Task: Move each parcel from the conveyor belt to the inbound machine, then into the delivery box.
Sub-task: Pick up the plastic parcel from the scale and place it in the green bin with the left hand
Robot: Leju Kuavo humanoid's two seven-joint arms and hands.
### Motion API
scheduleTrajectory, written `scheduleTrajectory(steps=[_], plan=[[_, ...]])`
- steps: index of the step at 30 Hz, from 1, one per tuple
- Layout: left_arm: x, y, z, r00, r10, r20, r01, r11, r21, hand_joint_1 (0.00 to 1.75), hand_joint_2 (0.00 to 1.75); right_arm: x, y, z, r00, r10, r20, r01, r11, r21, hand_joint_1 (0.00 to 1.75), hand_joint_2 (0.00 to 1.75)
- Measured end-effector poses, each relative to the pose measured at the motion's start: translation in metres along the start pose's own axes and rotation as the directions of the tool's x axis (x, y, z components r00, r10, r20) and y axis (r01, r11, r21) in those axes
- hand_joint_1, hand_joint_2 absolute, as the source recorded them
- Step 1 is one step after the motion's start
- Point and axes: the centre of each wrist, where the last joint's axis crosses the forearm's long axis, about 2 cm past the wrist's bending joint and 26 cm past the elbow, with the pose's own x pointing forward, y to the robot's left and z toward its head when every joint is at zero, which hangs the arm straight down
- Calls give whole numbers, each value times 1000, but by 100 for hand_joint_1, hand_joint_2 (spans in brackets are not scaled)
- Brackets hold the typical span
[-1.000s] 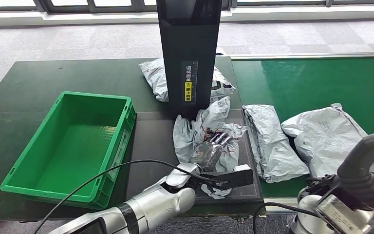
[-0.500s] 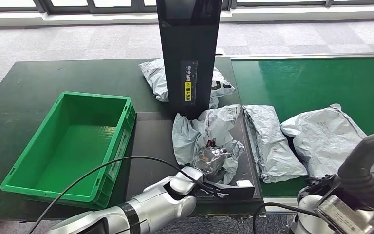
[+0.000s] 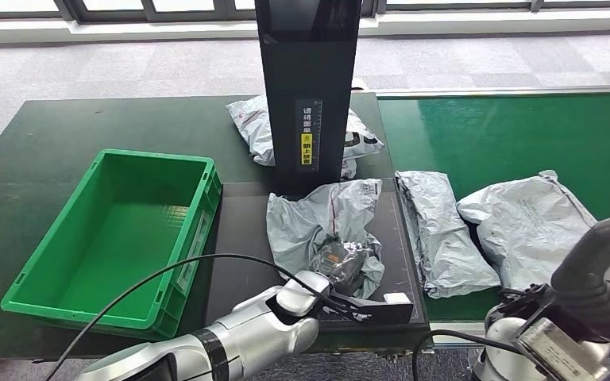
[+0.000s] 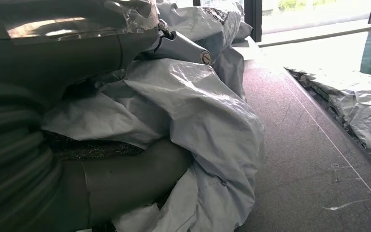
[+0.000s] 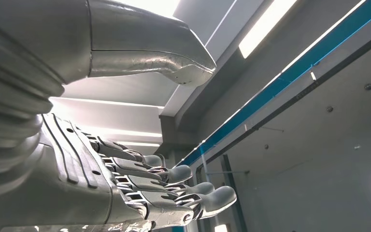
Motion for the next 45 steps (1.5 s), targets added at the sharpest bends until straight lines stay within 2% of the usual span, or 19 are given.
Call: scheduleTrajectory(steps=[8,10,12,14,16,19,23,26,29,36,41,45], plan=[[-1,-1,0,998,-37,-55,42,995,86,175,175,0,0,0,1000,-2,-3,2,1000,-1,0,175],[-3,0,1,996,-36,-85,49,987,153,175,175,0,0,0,1000,-2,-4,2,1000,-1,0,175],[-4,2,1,993,-19,-115,50,961,271,175,175,-1,-1,1,1000,1,-4,-1,1000,0,0,175],[-4,6,2,992,-25,-127,76,908,412,175,175,-2,-2,1,1000,11,-5,-11,1000,2,0,175],[0,15,5,992,-86,-94,123,830,544,175,175,-3,-4,1,1000,20,-5,-20,1000,2,0,175],[1,45,12,991,-127,-37,115,687,717,175,175,-4,-5,0,1000,26,-6,-26,1000,0,0,175],[-25,97,25,1000,2,-22,18,527,850,175,175,-7,-10,0,999,43,-2,-43,999,-4,0,175],[-53,121,38,997,80,-16,-19,426,904,175,175,-8,-15,-2,998,56,0,-56,998,-18,0,175],[-79,135,50,988,152,-29,-26,347,938,175,175,-9,-20,-4,998,68,3,-68,997,-31,0,175],[-125,139,66,948,306,-93,7,273,962,175,175,-11,-24,-5,996,84,6,-84,996,-36,0,175],[-155,131,72,912,385,-141,35,269,962,175,175,-10,-25,-6,996,89,10,-89,995,-35,0,175],[-168,125,75,891,421,-171,53,278,959,175,175,-10,-25,-6,996,89,7,-89,995,-36,0,175]])
